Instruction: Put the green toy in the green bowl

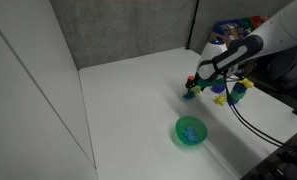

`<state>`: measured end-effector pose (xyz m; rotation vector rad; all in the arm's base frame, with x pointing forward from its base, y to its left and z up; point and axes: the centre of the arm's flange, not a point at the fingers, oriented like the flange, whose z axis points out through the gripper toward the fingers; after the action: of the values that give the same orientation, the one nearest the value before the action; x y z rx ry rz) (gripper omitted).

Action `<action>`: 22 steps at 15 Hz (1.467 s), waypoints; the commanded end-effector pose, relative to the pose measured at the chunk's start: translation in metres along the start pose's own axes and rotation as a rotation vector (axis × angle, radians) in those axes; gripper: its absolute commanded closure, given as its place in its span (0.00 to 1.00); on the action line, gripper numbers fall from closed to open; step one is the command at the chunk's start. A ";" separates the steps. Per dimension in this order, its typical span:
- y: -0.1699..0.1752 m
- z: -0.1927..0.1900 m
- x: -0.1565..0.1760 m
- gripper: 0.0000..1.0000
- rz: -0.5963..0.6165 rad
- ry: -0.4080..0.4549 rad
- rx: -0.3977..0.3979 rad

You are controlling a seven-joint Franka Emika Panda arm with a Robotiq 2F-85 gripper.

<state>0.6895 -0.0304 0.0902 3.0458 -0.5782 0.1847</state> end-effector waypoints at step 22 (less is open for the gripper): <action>-0.017 -0.002 0.020 0.99 -0.004 0.162 0.080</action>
<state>0.7200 -0.0230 0.0579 3.0487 -0.5579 0.4679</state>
